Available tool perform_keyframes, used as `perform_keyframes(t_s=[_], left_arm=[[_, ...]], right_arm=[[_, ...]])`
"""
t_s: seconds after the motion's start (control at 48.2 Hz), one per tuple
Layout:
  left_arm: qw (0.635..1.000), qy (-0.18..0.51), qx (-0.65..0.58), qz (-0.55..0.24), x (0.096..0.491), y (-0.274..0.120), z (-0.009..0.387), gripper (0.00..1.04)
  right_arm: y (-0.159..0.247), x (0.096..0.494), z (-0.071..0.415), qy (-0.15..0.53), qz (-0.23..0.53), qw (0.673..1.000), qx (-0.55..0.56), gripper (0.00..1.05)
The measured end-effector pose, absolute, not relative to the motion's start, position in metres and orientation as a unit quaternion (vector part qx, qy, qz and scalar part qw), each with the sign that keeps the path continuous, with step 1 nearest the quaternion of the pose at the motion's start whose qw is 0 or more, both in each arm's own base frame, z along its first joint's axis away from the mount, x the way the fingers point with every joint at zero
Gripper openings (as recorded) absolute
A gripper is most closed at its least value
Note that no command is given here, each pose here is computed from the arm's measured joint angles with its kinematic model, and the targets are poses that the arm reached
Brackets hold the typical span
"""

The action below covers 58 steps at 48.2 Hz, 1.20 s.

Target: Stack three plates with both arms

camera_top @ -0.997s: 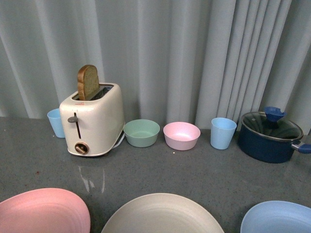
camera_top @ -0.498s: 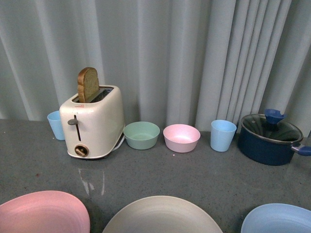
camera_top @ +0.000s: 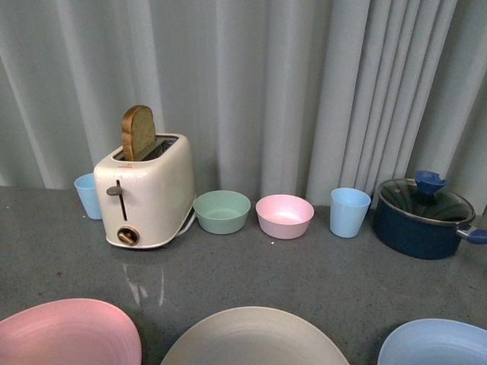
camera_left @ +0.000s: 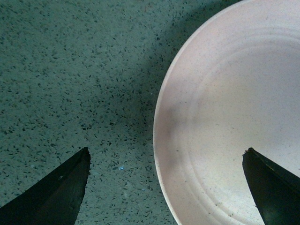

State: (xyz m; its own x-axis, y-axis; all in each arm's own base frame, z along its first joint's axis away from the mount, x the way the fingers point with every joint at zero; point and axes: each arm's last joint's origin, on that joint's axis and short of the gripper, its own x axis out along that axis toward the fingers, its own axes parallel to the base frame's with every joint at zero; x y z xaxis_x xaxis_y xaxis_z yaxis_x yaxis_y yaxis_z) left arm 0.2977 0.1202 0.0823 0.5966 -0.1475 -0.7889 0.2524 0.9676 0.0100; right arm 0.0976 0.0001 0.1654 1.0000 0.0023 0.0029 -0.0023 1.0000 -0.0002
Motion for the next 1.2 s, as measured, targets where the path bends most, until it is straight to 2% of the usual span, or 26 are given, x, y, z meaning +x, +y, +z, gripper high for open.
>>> perform_keyframes(t_s=[0.789,1.204], left_arm=[[0.868,0.475,0.074,-0.122,0.324,0.110,0.065,0.98],[0.854,0.499,0.077,-0.124,0.326,0.104,0.056,0.98]], right_arm=[[0.000,0.098,0.165,-0.001,0.001,1.000,0.000,0.97],[0.000,0.098,0.165,-0.001,0.001,1.000,0.000,0.97]])
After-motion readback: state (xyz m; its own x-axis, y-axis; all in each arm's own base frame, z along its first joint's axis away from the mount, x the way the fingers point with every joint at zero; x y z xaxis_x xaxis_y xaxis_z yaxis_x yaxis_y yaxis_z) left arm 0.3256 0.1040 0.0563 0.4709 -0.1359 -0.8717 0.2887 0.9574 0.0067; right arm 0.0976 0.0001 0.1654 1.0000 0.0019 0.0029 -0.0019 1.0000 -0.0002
